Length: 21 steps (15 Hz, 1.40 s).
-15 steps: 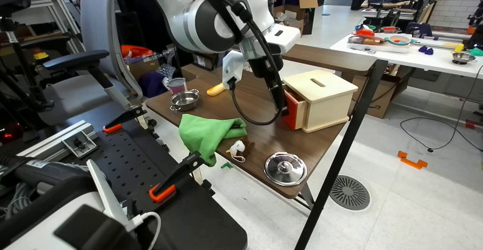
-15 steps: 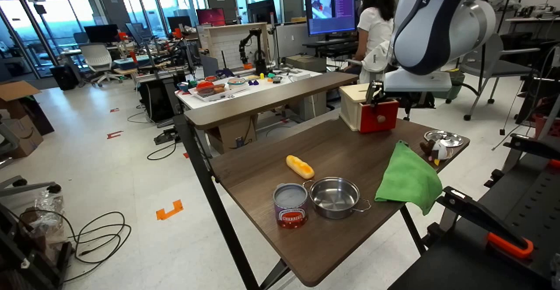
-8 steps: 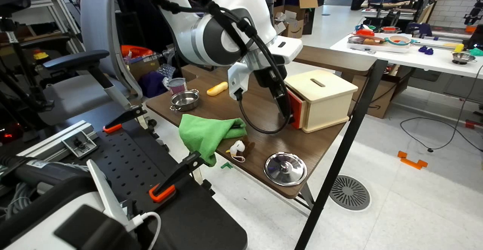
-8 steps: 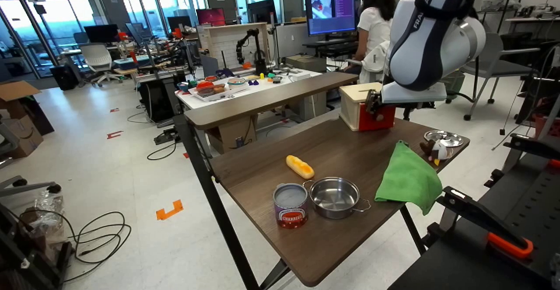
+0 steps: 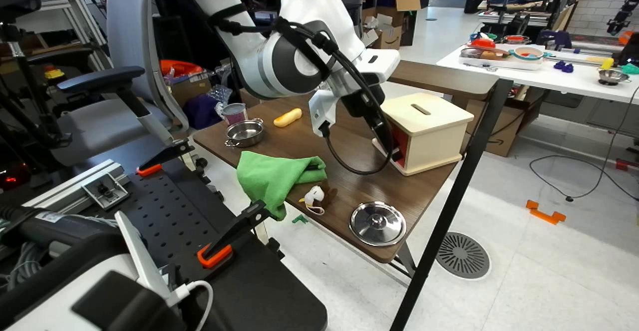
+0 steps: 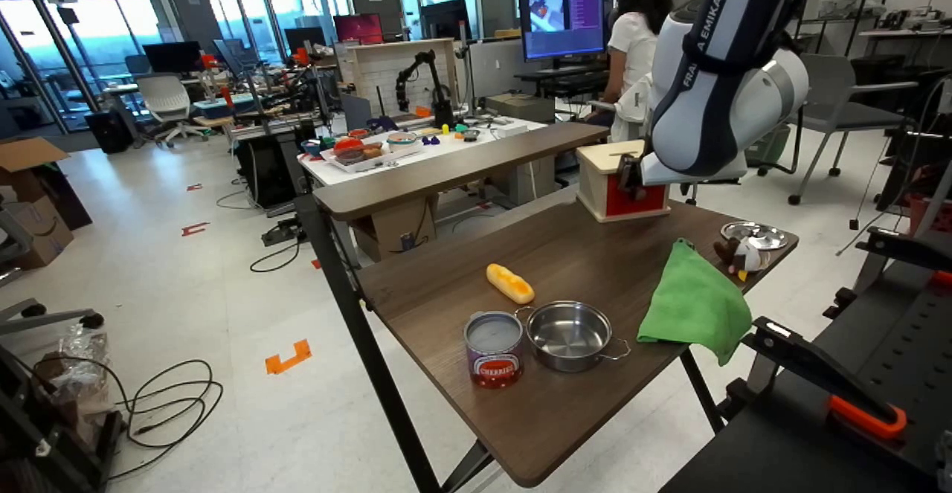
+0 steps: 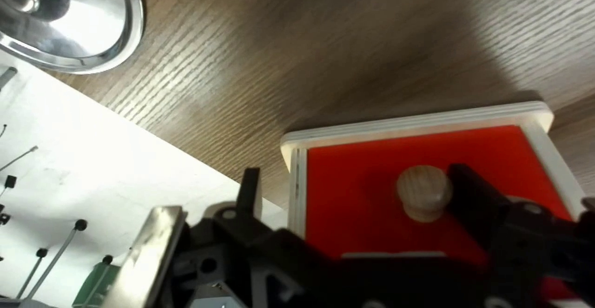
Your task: Close the open drawer
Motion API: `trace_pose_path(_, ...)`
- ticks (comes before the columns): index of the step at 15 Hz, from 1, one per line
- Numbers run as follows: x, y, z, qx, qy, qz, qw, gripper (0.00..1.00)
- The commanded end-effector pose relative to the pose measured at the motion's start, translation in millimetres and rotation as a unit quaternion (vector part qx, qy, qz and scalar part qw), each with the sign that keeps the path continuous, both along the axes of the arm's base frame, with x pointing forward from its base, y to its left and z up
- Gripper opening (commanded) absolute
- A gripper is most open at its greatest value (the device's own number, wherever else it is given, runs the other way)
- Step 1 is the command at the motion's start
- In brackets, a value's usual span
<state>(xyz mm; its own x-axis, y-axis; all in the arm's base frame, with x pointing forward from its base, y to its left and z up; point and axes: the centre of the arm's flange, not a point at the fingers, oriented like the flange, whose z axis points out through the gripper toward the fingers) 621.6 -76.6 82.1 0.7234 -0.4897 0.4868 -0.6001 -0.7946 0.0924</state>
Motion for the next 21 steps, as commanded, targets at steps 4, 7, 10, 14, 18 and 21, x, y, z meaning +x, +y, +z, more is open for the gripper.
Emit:
trace_pose_path(4, -5, 18, 8, -0.017, -0.017, 0.020, 0.9995, 1.00)
trace_pose_path(7, -15, 30, 22, -0.014, -0.023, 0.041, 0.9988, 1.00)
trace_pose_path(10, -28, 46, 38, 0.001, -0.021, 0.063, 0.9978, 1.00)
trace_pose_path(14, -47, 71, 65, 0.022, -0.021, 0.078, 0.9965, 1.00)
trace_pose_path(18, -36, 76, 58, 0.024, -0.024, 0.072, 0.9968, 1.00)
trace_pose_path(21, -43, 80, 63, 0.029, -0.027, 0.073, 0.9966, 1.00)
